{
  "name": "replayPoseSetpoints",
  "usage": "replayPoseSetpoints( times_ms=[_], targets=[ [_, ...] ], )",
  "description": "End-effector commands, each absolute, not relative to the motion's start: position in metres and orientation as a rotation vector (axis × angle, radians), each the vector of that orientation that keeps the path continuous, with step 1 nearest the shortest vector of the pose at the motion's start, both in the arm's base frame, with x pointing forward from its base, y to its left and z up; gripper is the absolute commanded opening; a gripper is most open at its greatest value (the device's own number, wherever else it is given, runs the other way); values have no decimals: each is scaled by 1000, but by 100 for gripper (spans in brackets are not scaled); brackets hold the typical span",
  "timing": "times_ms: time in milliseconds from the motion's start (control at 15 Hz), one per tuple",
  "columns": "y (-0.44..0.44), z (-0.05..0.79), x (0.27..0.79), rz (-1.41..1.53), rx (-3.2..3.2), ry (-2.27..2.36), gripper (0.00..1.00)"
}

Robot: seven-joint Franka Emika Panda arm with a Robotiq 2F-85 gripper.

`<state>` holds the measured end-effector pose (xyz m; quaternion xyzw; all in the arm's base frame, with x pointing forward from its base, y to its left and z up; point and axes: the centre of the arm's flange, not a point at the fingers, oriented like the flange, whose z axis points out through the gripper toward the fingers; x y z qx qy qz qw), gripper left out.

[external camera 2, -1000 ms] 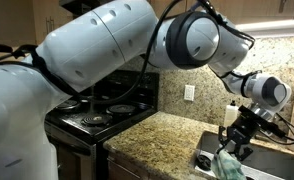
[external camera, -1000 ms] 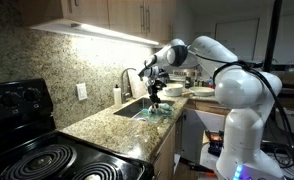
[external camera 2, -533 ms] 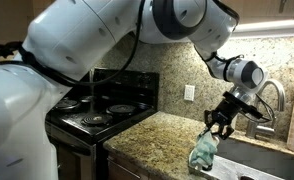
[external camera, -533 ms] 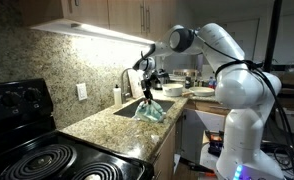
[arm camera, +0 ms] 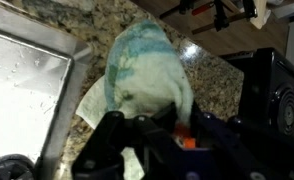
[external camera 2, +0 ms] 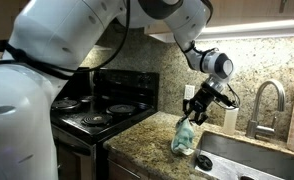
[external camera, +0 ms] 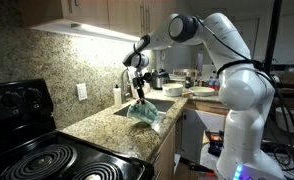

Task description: Wipe the counter with the cloth

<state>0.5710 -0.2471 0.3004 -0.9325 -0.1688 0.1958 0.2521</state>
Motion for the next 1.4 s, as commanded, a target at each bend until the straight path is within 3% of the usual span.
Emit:
replayPoseSetpoints(
  times_ms=[0, 733, 1333],
  targets=[
    [-195, 298, 553, 582, -2532, -580, 8],
    [-165, 215, 567, 814, -2914, -357, 7],
    [-116, 254, 648, 514, -3150, -160, 7]
  ],
)
